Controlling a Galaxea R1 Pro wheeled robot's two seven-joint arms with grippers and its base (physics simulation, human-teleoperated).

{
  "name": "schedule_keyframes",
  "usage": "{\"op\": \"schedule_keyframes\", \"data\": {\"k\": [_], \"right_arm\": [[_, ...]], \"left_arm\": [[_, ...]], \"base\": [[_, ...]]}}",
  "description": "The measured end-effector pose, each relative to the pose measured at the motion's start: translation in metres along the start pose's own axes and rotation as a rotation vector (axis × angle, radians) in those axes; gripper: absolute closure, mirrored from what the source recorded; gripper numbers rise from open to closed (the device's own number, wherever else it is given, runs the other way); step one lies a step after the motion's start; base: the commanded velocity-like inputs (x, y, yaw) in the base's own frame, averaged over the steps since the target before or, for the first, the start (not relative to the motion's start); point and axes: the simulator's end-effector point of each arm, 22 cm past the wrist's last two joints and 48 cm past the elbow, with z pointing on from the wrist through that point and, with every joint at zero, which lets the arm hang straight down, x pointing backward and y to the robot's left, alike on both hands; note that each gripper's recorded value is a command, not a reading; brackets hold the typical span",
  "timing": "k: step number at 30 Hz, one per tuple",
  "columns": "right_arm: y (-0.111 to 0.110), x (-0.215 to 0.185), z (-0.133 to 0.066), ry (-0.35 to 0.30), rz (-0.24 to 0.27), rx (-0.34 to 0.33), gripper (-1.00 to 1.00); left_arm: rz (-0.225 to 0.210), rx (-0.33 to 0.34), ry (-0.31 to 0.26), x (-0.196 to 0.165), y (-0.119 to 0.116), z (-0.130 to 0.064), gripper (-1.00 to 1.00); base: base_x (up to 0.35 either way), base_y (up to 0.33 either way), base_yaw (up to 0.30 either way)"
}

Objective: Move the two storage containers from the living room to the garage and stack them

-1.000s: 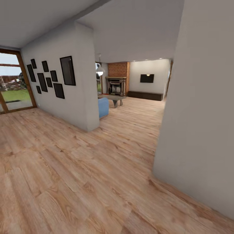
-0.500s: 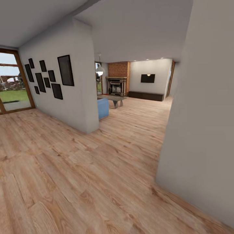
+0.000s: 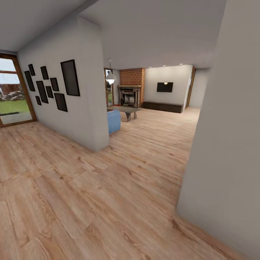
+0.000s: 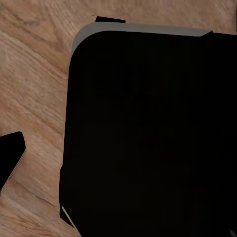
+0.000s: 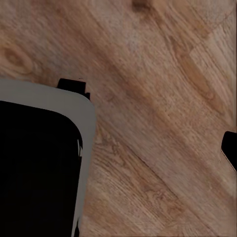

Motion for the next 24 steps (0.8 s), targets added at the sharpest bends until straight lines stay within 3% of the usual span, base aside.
{"op": "schedule_keyframes", "data": {"k": [8,16,24], "right_arm": [[0.0000,0.0000,0.0000,0.000,0.002,0.000,-1.00],[0.0000,-0.0003,0.0000,-0.001,0.002,0.000,-1.00],[-0.0001,-0.0003,0.0000,-0.001,0.003,0.000,-1.00]], "left_arm": [[0.001,0.000,0.000,0.0000,0.0000,0.0000,-1.00],[0.000,0.000,0.000,0.0001,0.0000,0.0000,-1.00],[0.001,0.000,0.000,0.0000,0.0000,0.0000,-1.00]], "base": [[0.322,0.000,0.010],[0.322,0.000,0.207],[0.322,0.000,0.041]]}}
